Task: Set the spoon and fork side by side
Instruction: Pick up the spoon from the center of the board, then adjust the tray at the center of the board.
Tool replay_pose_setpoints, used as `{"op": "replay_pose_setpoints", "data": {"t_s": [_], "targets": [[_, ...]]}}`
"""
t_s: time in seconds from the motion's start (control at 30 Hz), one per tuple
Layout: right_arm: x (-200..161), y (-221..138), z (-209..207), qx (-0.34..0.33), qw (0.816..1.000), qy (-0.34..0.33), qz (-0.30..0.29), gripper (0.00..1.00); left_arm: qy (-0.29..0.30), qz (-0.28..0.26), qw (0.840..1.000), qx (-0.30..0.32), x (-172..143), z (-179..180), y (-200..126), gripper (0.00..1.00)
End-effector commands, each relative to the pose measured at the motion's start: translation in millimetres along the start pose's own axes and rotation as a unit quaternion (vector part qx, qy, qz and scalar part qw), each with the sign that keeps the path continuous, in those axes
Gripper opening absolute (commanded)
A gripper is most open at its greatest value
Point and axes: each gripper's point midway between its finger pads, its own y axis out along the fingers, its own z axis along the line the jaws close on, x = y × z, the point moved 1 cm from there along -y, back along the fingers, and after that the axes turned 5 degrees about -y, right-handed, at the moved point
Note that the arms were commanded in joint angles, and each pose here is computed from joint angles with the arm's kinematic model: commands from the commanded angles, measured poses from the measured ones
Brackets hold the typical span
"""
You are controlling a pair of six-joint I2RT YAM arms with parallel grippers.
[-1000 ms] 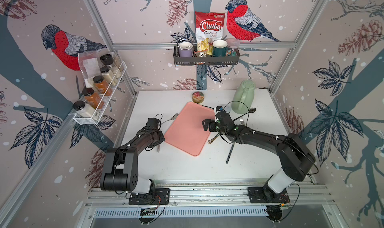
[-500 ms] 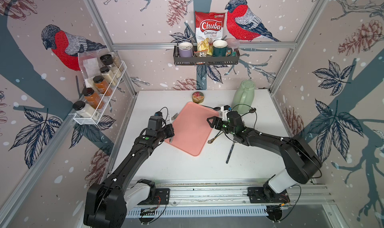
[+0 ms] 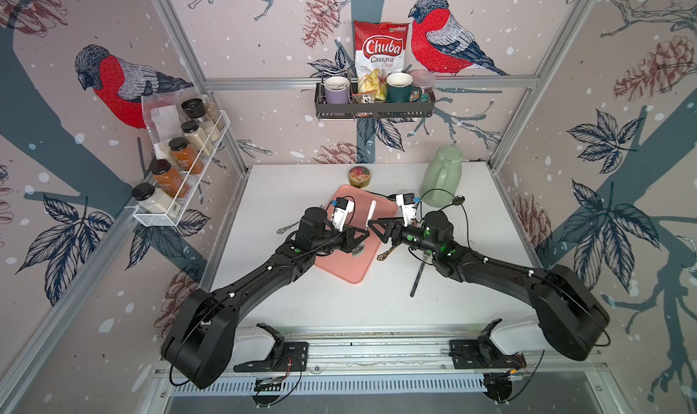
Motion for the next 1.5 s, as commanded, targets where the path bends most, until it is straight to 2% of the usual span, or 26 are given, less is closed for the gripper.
{"op": "replay_pose_setpoints", "data": {"t_s": [0.0, 0.13, 0.2, 0.37, 0.43, 0.53, 0.67, 0.73, 0.8, 0.83, 0.87, 0.93, 1.0, 1.07, 1.17, 1.27, 1.3, 1.33, 1.47], "targets": [[7, -2, 11, 0.019, 0.999, -0.036, -0.017, 0.72, 0.041, -0.005, 0.997, -0.063, 5, -26, 2, 0.0], [8, -4, 10, 0.012, 0.999, -0.039, -0.025, 0.69, 0.053, 0.006, 0.997, -0.059, -3, -28, 3, 0.0], [11, -7, 9, 0.005, 0.999, -0.042, -0.033, 0.63, 0.054, 0.009, 0.997, -0.054, -6, -25, 3, 0.0], [15, -12, 7, -0.007, 0.998, -0.046, -0.046, 0.4, 0.06, 0.023, 0.997, -0.051, -16, -23, 7, 0.0], [13, -12, 8, -0.005, 0.998, -0.047, -0.044, 0.23, 0.059, 0.027, 0.997, -0.047, -19, -21, 10, 0.0], [13, -12, 9, 0.001, 0.998, -0.049, -0.044, 0.04, 0.054, 0.029, 0.997, -0.04, -22, -18, 14, 0.0], [12, -15, 7, -0.012, 0.997, -0.056, -0.043, 0.01, 0.029, 0.015, 0.997, 0.063, -22, 18, 13, 0.14], [13, -17, 4, -0.025, 0.997, -0.06, -0.042, 0.01, 0.015, 0.007, 0.994, 0.108, -23, 33, 8, 0.29], [13, -21, 1, -0.039, 0.996, -0.066, -0.044, 0.0, -0.002, -0.01, 0.99, 0.142, -21, 42, 0, 0.35], [15, -24, -1, -0.046, 0.996, -0.068, -0.047, 0.01, -0.012, -0.018, 0.986, 0.164, -22, 48, -6, 0.42], [16, -26, -3, -0.056, 0.995, -0.07, -0.049, 0.01, -0.024, -0.029, 0.981, 0.19, -21, 55, -13, 0.52], [17, -31, -9, -0.079, 0.993, -0.074, -0.053, 0.01, -0.055, -0.048, 0.963, 0.258, -26, 73, -34, 0.62], [18, -35, -16, -0.101, 0.99, -0.077, -0.056, 0.01, -0.087, -0.069, 0.942, 0.317, -31, 86, -56, 0.64], [21, -39, -17, -0.114, 0.988, -0.078, -0.063, 0.01, -0.141, -0.089, 0.907, 0.387, -38, 101, -82, 0.64], [22, -40, -21, -0.123, 0.987, -0.077, -0.065, 0.01, -0.162, -0.052, 0.861, 0.479, -55, 114, -109, 0.64], [21, -40, -22, -0.125, 0.987, -0.076, -0.065, 0.01, -0.188, -0.013, 0.806, 0.562, -77, 125, -138, 0.64], [21, -40, -22, -0.126, 0.987, -0.076, -0.064, 0.01, -0.197, -0.006, 0.796, 0.572, -81, 125, -143, 0.65], [20, -40, -23, -0.128, 0.987, -0.076, -0.063, 0.01, -0.202, 0.001, 0.794, 0.573, -85, 124, -144, 0.66], [18, -39, -26, -0.133, 0.987, -0.074, -0.06, 0.01, -0.213, -0.005, 0.796, 0.567, -91, 127, -141, 0.74]]}}
